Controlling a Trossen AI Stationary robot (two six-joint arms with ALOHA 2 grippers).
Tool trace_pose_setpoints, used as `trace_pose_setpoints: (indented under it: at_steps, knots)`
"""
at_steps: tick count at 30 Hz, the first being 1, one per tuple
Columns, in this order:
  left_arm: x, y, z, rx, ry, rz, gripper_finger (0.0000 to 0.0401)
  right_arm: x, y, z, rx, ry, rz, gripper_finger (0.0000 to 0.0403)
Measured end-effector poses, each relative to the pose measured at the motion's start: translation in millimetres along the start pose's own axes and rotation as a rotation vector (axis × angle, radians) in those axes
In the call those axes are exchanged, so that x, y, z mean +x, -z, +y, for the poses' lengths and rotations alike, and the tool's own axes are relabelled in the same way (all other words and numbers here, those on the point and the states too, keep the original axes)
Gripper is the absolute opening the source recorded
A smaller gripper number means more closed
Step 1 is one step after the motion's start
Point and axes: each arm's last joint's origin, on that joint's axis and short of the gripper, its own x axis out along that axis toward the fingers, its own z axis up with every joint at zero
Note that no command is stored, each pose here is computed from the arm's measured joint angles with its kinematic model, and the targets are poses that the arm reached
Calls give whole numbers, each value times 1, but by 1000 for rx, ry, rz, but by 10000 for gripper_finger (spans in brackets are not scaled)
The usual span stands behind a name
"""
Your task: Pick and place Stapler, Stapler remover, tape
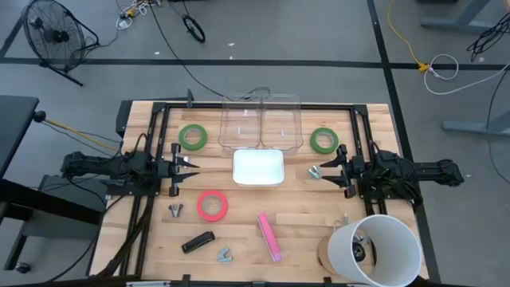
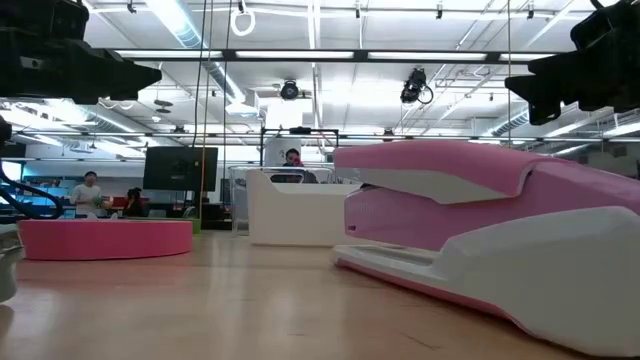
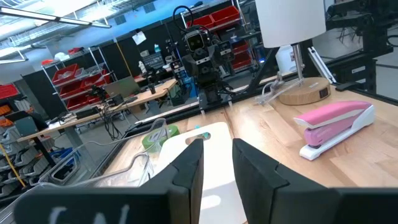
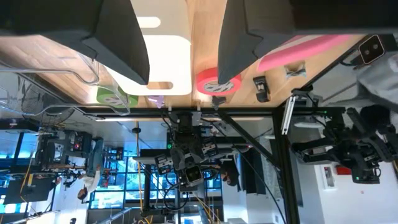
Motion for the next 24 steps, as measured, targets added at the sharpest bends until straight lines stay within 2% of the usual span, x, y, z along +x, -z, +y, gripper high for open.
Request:
trace_pose_setpoints:
  at_steps: [24]
  knots:
    - [0, 0, 0, 0, -12, 3, 89, 0, -4, 0, -2, 0, -38, 192]
